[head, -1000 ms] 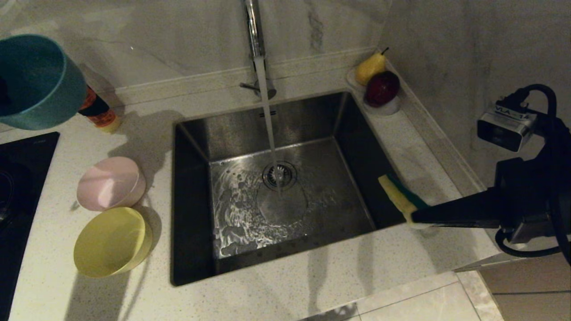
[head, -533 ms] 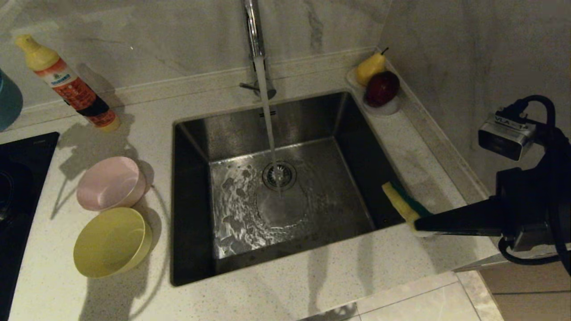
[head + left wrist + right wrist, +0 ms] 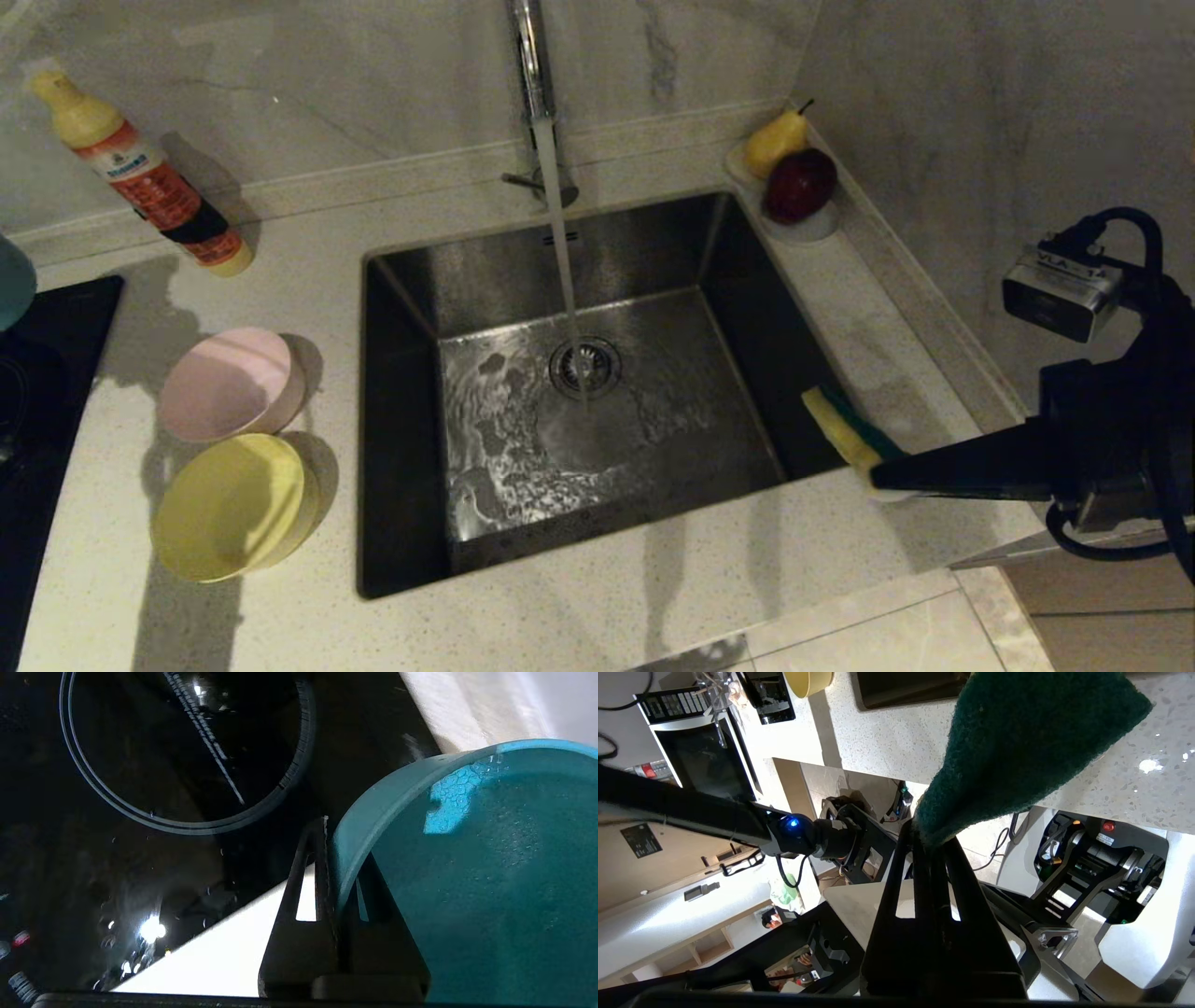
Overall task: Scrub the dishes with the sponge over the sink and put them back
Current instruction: Place the bowl on the table
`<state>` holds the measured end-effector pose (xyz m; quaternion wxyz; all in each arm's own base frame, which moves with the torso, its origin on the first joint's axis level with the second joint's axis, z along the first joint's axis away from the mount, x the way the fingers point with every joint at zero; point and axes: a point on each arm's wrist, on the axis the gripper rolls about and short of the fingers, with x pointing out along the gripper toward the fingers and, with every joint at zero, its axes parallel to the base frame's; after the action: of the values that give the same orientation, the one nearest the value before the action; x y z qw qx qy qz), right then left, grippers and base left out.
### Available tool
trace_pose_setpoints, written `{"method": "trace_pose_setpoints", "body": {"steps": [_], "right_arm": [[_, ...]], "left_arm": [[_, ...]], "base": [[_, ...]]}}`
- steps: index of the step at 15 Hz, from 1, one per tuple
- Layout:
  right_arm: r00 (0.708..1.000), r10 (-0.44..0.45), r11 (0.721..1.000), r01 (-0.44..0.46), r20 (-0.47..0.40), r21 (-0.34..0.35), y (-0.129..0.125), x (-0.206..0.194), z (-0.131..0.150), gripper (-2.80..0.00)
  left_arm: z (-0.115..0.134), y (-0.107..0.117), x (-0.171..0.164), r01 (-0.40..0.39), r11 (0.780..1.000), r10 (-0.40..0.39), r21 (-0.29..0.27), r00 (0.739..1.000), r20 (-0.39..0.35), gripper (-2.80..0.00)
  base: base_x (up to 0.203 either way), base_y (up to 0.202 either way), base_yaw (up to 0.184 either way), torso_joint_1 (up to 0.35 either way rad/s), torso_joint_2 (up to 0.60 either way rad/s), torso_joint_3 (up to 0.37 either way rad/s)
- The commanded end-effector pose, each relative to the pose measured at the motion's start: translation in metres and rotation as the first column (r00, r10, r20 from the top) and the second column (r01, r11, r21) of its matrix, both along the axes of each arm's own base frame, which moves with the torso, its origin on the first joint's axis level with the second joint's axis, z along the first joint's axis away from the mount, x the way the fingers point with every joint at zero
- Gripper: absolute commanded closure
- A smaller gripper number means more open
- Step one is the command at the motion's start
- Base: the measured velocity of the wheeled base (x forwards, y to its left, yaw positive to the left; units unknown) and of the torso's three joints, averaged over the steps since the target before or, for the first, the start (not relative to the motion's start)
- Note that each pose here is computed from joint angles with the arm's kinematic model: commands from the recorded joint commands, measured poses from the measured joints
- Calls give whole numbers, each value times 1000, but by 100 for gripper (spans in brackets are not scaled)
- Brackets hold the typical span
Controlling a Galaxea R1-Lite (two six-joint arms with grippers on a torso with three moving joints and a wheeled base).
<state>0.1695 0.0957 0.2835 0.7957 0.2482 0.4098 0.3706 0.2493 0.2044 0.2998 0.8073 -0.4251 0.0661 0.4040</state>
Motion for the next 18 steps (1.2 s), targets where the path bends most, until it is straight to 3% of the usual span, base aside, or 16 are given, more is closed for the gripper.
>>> {"method": "trace_pose_setpoints", "body": {"steps": [1,9,15,18], "right_arm": [[1000,-5,1000,5,1,0,-2,0,0,0],[999,-4,1000,4,31,2,-6,-3,4,0],[1000,-6,1000,6,25,-1,-6,-2,2,0],[1000,-7,1000,7,25,2,-7,-3,2,0]], "left_arm": [[-22,26,16,-37,998,36,-51,999,-30,0],[-52,55,34,-99,984,93,-148,994,-49,0],[-80,75,44,-129,974,113,-186,989,-96,0],[-80,77,44,-116,974,100,-194,991,-90,0]], "base": [[0,0,0,0,0,0],[0,0,0,0,0,0],[0,0,0,0,0,0],[0,0,0,0,0,0]]}}
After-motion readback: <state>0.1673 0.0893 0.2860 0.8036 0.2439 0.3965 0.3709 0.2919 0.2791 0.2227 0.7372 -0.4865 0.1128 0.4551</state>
